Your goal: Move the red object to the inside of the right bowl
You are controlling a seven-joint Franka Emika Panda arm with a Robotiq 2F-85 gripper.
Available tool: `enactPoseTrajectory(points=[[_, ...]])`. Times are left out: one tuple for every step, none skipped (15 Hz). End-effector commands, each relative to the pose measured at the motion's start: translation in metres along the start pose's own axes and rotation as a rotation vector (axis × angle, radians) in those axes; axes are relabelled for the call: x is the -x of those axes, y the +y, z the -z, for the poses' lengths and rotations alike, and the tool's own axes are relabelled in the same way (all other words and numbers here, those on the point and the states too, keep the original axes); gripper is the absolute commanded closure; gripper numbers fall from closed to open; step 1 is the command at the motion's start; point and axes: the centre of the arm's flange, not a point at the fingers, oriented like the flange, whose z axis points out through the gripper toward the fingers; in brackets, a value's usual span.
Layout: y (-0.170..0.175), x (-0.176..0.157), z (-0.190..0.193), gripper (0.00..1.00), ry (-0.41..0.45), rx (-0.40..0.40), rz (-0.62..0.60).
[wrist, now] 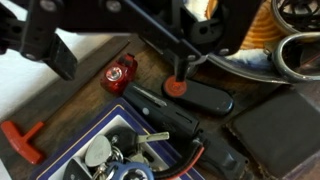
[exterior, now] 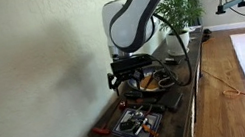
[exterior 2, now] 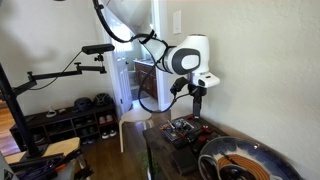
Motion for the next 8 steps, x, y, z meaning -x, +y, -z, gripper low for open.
enactPoseTrajectory(points=[[-0.013, -0.007, -0.018, 0.0, 0.044, -0.003, -0.068], [-0.015, -0.009, -0.023, 0.0, 0.053, -0.001, -0.077], [-0.016, -0.012, -0.027, 0.0, 0.06, 0.0, -0.091], [-0.017, -0.015, -0.031, 0.0, 0.067, 0.0, -0.102], [-0.018, -0.017, -0.034, 0.0, 0.069, -0.002, -0.111], [-0.019, -0.02, -0.037, 0.0, 0.077, -0.003, -0.12], [-0.019, -0.023, -0.041, 0.0, 0.084, -0.002, -0.126], [-0.02, -0.025, -0.043, 0.0, 0.088, -0.003, -0.13]])
